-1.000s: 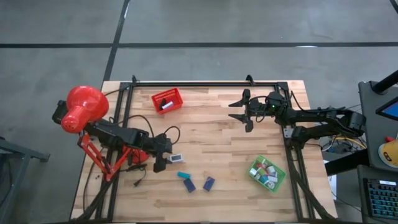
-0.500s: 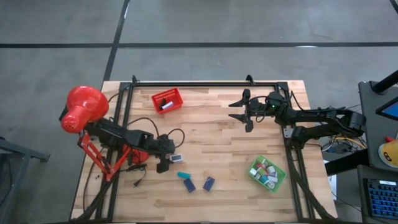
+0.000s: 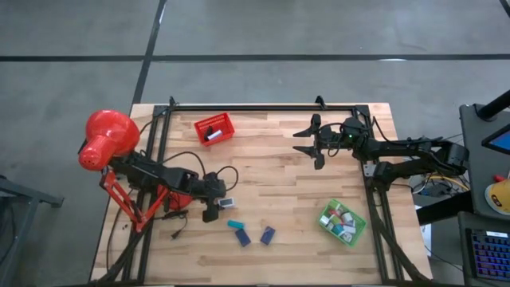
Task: Pick & Place Office items
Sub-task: Put the white digital clock into the red bin
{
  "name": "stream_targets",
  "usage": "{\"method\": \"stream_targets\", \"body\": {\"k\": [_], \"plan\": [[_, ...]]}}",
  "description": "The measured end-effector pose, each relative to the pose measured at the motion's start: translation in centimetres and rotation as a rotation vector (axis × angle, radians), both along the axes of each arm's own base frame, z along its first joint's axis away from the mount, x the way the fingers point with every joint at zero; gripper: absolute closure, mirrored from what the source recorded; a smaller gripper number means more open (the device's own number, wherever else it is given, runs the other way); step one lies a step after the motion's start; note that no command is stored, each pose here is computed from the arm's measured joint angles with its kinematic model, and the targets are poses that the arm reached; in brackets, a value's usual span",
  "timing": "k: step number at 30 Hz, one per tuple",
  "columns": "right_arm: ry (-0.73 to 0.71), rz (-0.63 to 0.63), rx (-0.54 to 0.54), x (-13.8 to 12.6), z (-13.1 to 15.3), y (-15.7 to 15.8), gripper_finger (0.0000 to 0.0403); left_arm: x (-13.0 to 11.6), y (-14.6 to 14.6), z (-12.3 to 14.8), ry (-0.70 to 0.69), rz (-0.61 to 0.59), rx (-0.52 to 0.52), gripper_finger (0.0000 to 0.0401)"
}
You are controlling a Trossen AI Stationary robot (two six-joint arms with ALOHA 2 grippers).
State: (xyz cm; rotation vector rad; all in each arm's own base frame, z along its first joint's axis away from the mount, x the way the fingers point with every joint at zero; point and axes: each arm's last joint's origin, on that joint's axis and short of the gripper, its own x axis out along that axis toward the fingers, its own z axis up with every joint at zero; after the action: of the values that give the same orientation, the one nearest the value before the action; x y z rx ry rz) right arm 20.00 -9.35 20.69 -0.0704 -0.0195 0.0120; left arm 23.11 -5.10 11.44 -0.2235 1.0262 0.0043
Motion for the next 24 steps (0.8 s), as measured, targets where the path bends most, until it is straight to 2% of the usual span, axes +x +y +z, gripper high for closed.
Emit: {"method": "stream_targets", "body": {"k": [12,24], "plan": [[0.000,0.000,0.000,0.00,0.01,0.00,0.0199,-0.08,0.08,-0.11,-0.001,0.010,0.017,0.0144],[-0.001,0.000,0.000,0.00,0.02,0.00,0.0199,-0.05,0.13,-0.14,-0.008,0.013,0.028,0.0223]]}}
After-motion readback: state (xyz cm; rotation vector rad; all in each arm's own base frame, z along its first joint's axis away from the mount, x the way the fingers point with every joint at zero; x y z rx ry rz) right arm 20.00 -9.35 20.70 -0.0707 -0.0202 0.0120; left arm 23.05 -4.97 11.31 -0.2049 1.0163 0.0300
